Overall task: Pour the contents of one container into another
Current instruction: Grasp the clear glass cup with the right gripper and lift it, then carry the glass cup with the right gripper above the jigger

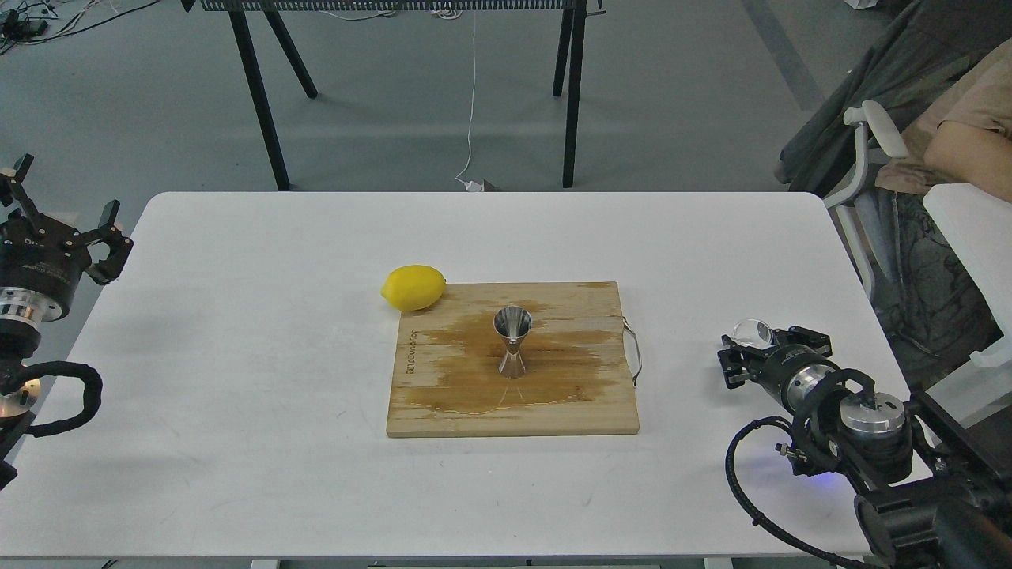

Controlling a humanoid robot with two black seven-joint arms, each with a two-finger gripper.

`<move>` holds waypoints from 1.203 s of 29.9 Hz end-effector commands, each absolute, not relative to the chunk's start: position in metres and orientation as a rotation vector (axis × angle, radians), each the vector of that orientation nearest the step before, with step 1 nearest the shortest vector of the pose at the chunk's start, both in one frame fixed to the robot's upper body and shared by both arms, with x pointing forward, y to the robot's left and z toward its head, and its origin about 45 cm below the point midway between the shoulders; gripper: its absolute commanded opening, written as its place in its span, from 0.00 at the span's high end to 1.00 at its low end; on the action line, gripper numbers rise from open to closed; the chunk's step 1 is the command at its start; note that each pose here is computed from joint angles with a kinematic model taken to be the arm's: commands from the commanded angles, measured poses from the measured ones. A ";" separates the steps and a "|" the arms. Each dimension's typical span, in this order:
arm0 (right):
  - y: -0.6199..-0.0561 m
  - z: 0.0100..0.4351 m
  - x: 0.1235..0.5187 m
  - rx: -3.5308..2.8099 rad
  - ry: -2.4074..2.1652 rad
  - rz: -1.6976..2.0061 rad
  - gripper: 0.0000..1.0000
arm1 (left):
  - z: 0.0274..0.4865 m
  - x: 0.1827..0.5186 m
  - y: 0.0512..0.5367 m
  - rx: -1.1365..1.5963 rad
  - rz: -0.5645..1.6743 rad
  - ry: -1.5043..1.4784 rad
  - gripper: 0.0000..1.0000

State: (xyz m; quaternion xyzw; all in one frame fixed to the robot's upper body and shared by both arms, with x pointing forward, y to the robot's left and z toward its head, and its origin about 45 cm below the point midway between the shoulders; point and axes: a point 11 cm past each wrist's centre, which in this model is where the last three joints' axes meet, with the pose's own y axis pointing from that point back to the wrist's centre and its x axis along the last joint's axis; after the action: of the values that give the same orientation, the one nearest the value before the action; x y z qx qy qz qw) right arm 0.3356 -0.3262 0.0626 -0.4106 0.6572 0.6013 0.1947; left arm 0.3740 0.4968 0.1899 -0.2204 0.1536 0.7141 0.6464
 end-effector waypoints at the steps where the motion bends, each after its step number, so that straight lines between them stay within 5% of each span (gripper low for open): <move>1: -0.326 0.063 0.336 -1.164 1.833 1.679 0.49 | 0.188 0.373 0.500 -0.495 1.636 0.350 0.03; 17: -0.314 0.080 0.345 -1.247 1.760 1.641 0.50 | 0.178 0.369 0.498 -0.488 1.645 0.370 0.03; 36: -0.205 0.194 0.406 -2.039 1.608 1.249 0.50 | 0.177 0.370 0.494 -0.496 1.640 0.374 0.02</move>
State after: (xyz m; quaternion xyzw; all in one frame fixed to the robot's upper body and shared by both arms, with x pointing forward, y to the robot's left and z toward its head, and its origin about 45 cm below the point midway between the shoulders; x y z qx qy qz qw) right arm 0.4035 -0.2257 0.1857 -0.6660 0.5692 0.4564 0.1550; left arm 0.3693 0.4968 0.1778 -0.2154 0.1622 0.7205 0.6389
